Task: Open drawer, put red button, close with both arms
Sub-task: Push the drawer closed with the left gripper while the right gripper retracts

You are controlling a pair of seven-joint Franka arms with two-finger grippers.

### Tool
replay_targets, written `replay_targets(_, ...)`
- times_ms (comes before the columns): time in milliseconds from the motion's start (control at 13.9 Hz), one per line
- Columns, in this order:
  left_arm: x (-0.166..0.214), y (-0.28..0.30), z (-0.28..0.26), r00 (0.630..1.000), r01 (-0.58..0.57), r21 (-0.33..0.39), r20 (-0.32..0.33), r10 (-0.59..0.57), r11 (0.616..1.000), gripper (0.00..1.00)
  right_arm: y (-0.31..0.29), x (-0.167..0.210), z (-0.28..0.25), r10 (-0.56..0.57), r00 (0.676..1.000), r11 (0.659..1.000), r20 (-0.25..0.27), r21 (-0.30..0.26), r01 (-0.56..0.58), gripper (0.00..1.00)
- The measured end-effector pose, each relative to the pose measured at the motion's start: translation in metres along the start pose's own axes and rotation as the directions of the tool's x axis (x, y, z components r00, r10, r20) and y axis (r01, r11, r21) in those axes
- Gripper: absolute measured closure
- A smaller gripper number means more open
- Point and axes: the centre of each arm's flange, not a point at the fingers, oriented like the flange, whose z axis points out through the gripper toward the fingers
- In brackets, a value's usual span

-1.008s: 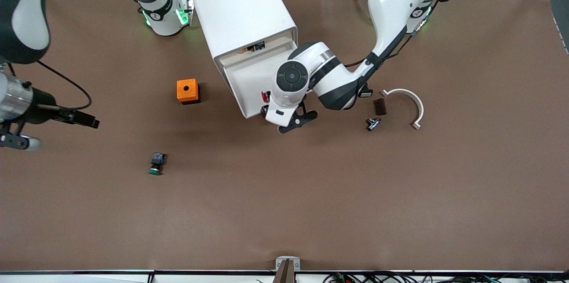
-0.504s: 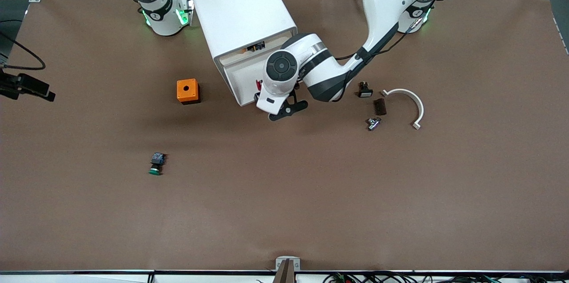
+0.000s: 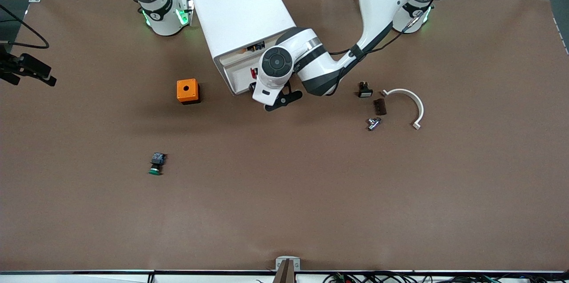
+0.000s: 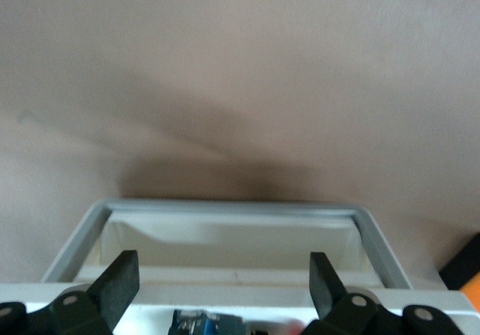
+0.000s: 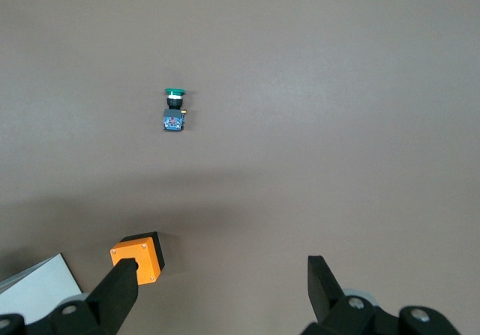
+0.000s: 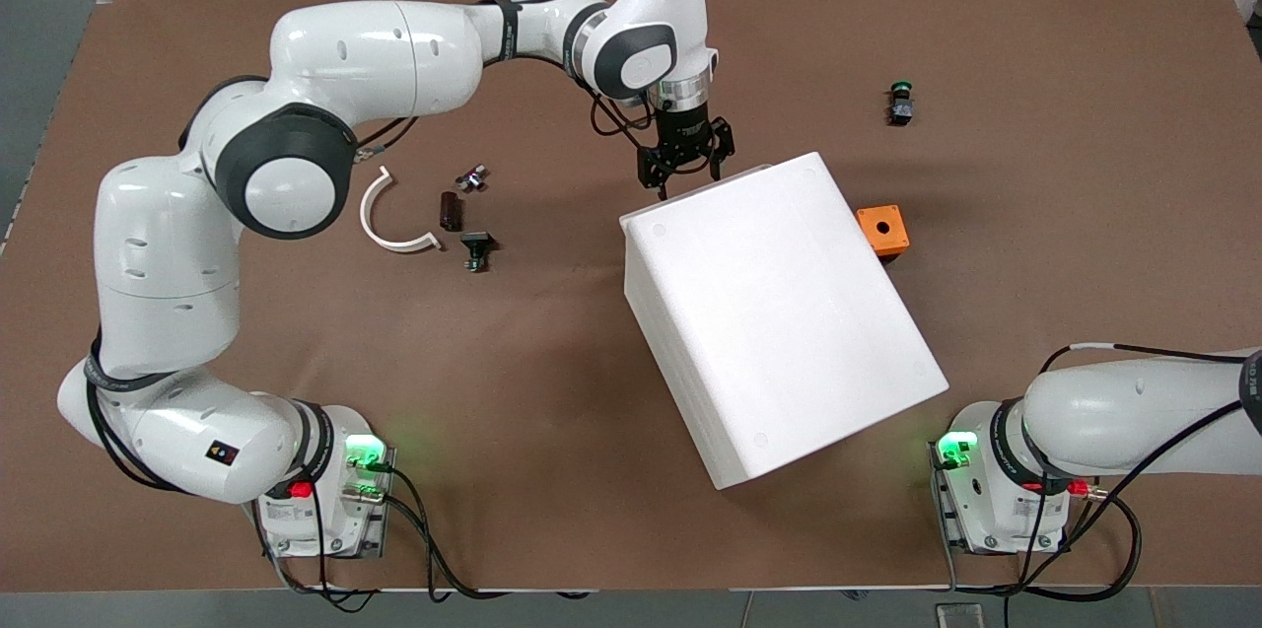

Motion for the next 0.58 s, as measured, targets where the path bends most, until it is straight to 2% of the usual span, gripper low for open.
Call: replay_targets(576,-0.018,-0.002,0.018,0.99,0.044,0.016,0.136,-0.045,0.999,0.0,-0.011,-0.004,-0.051,-0.083,0.993,0.997,-0.081,-0.013,0.082,0.0)
